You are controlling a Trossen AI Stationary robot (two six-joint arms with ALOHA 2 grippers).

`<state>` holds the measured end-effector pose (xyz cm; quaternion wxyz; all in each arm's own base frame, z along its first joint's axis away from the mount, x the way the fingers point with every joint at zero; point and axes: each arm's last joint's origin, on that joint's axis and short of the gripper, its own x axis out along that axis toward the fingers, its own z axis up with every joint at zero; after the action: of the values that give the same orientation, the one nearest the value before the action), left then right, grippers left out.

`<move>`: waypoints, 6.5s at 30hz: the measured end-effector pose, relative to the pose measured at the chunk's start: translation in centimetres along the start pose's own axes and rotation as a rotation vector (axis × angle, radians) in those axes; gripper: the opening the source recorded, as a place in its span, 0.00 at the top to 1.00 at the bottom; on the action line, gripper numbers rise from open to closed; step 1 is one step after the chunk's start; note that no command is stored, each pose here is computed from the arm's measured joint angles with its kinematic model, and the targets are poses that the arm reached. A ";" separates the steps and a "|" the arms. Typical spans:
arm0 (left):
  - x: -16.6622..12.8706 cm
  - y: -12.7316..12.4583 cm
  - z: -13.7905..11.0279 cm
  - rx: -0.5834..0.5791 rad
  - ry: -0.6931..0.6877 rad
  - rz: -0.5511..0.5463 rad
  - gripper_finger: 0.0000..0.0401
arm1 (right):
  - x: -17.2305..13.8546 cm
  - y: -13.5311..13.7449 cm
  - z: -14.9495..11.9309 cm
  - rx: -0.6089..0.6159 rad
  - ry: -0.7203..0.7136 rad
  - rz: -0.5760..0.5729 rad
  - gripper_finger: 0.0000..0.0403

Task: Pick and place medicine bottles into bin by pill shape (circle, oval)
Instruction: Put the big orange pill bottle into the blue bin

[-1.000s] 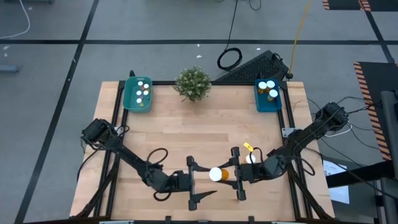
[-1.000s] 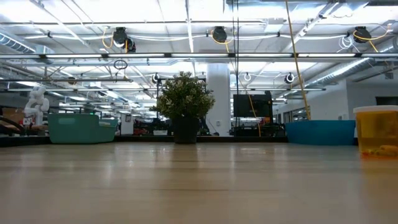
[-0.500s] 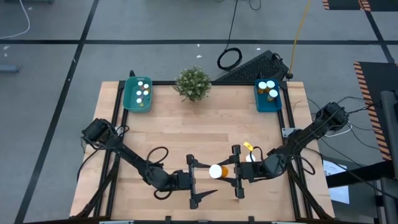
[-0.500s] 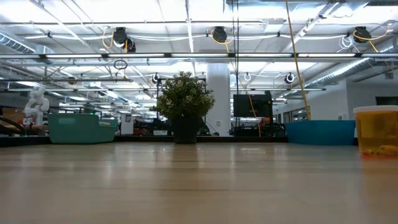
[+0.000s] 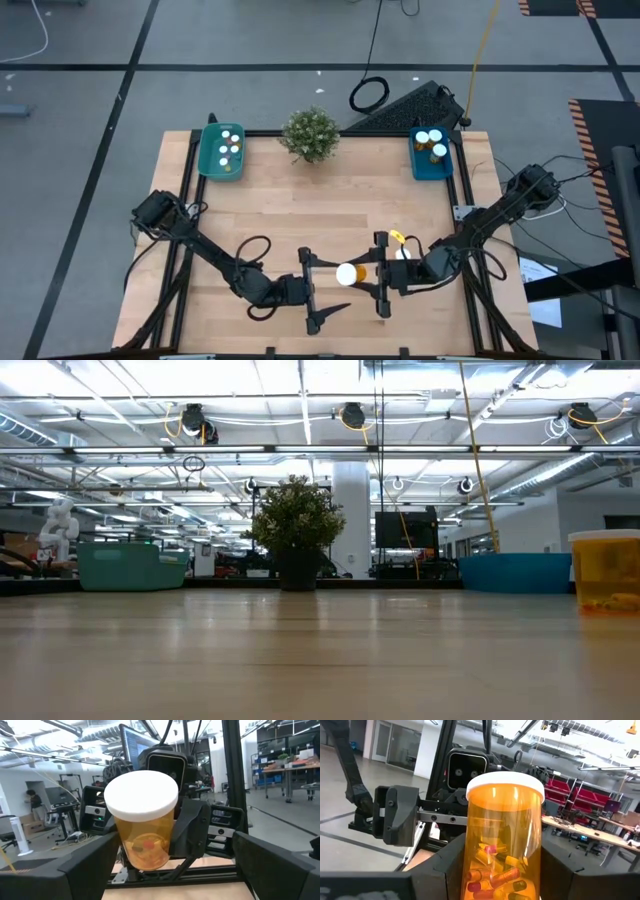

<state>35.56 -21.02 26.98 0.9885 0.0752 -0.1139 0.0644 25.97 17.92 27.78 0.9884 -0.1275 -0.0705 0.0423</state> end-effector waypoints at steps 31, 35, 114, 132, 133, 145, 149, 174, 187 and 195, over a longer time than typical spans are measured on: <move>1.6 1.3 -0.1 -0.173 0.011 -0.055 0.01 | 0.0 -0.5 1.2 0.343 -0.119 -0.004 0.56; 1.1 1.0 0.4 -0.109 0.018 -0.039 0.01 | 0.0 -0.4 0.9 0.322 -0.091 -0.002 0.56; -0.6 4.5 -2.6 -0.015 0.673 -0.116 0.52 | -2.4 -3.1 -2.1 0.318 0.463 0.009 0.19; -1.1 6.7 -5.6 -0.100 0.841 -0.043 0.52 | 2.1 -5.3 -8.7 0.444 0.583 -0.019 0.19; -1.1 6.7 -5.7 -0.100 0.842 -0.040 0.52 | 2.2 -5.4 -8.9 0.446 0.585 -0.025 0.19; -0.9 6.9 -6.4 -0.099 0.860 -0.030 0.52 | 3.2 -5.5 -10.4 0.420 0.576 0.036 0.25; -1.0 6.8 -6.6 -0.104 0.870 -0.043 0.52 | 3.2 -5.6 -10.3 0.408 0.573 0.040 0.31; -0.8 6.8 -6.4 -0.124 0.852 -0.056 0.52 | 3.2 -5.5 -10.2 0.372 0.572 0.079 0.51; -0.7 6.8 -6.4 -0.123 0.846 -0.064 0.50 | 3.2 -5.5 -10.2 0.375 0.572 0.079 0.53; -0.8 6.5 -6.3 -0.114 0.842 -0.077 0.32 | 3.2 -5.5 -10.1 0.376 0.566 0.079 0.52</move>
<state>35.15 -13.72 21.63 0.9530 -0.0084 0.2992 0.0461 31.01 10.44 19.89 0.9726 0.0478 0.2207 0.0559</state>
